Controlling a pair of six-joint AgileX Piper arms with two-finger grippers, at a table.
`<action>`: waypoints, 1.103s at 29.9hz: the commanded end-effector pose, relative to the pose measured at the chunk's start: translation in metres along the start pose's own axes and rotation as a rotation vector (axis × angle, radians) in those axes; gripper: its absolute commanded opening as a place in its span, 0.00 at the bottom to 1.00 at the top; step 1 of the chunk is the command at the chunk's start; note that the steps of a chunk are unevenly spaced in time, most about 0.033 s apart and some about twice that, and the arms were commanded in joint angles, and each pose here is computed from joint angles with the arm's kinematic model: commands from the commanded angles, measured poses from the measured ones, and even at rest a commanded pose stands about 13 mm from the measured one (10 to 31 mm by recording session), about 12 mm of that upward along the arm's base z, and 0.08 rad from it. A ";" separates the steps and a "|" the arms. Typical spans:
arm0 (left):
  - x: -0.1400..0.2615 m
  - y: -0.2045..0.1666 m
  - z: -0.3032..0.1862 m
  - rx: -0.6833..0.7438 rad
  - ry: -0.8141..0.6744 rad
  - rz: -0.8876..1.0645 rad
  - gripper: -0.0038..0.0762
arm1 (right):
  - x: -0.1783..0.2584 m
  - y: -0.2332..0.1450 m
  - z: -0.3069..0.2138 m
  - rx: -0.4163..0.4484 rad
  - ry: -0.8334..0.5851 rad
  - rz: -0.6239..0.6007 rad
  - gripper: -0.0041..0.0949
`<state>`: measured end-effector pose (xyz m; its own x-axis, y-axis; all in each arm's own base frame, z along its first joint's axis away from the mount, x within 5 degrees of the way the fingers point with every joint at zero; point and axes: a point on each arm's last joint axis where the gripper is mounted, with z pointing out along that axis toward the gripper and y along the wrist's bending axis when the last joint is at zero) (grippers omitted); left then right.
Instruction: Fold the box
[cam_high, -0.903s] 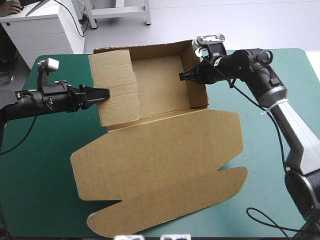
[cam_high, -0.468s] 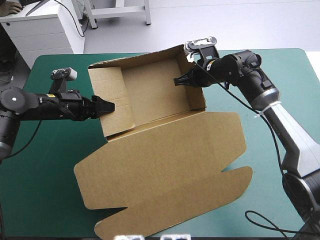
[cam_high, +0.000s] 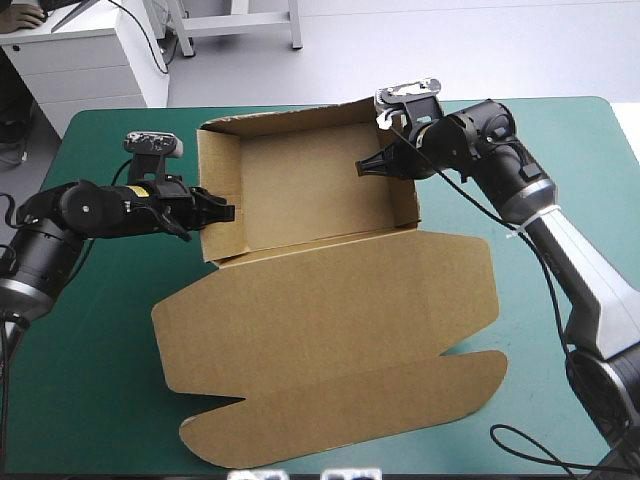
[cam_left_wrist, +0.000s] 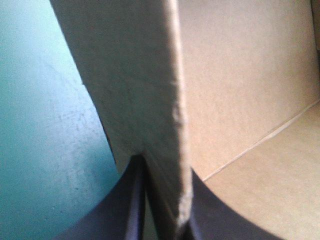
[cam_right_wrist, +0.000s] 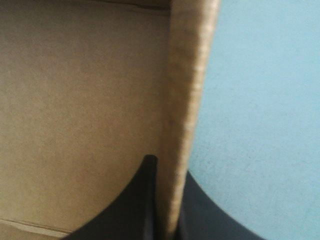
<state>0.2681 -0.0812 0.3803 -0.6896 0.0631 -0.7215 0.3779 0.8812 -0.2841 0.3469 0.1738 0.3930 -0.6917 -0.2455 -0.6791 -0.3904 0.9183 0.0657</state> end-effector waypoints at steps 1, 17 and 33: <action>-0.017 -0.033 -0.011 0.128 -0.157 -0.005 0.04 | -0.010 0.012 -0.029 -0.073 -0.096 0.033 0.02; 0.014 -0.008 0.064 -0.209 0.222 0.031 0.04 | 0.058 0.032 0.033 -0.090 0.164 0.067 0.02; 0.035 0.004 0.113 -0.214 0.423 0.081 0.06 | 0.079 0.024 0.057 0.017 0.228 0.129 0.11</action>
<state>0.3152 -0.1198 0.2689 -0.9144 0.2297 -0.3332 0.2637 0.9627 -0.0602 0.3211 0.1913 0.2783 -0.8889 -0.2002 -0.4121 -0.2667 0.9575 0.1100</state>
